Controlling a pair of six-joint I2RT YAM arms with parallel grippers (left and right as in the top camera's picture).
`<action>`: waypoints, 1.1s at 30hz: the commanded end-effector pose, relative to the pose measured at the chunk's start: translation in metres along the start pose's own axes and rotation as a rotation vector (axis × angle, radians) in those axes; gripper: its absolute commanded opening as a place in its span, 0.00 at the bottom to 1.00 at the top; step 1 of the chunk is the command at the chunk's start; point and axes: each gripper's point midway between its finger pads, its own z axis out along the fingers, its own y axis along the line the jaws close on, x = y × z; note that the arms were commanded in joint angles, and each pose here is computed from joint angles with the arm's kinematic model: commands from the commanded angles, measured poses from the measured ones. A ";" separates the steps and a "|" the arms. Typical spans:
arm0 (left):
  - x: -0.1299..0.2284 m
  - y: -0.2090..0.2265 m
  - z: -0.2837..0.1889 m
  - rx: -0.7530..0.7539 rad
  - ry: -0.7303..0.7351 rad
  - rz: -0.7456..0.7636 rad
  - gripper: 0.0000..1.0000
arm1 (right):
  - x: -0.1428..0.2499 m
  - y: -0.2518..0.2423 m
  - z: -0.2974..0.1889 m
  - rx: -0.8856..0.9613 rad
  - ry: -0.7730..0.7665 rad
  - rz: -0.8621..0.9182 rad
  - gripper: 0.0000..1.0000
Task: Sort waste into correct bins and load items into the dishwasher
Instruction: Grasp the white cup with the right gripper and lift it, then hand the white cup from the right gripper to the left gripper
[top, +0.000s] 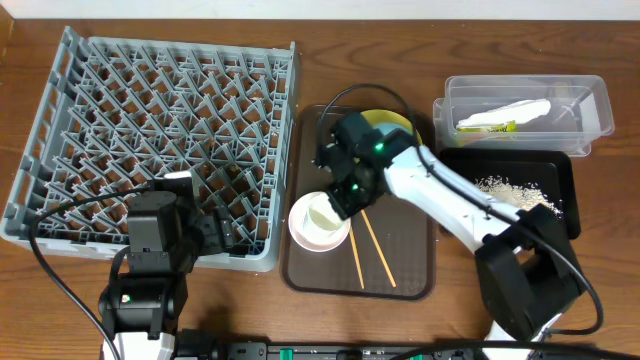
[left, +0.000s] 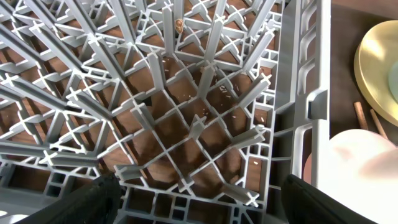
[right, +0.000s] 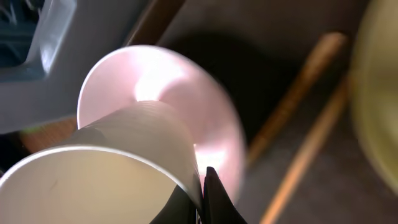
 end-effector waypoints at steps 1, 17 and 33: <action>-0.010 -0.001 -0.006 0.001 -0.028 -0.010 0.85 | -0.036 -0.001 -0.059 -0.005 -0.165 0.008 0.01; -0.056 -0.093 -0.024 0.550 -0.163 0.011 0.85 | -0.082 0.018 -0.157 -0.482 -0.428 0.081 0.01; -0.089 -0.170 -0.099 1.185 -0.340 0.284 0.86 | -0.072 0.082 -0.196 -0.871 -0.399 -0.071 0.01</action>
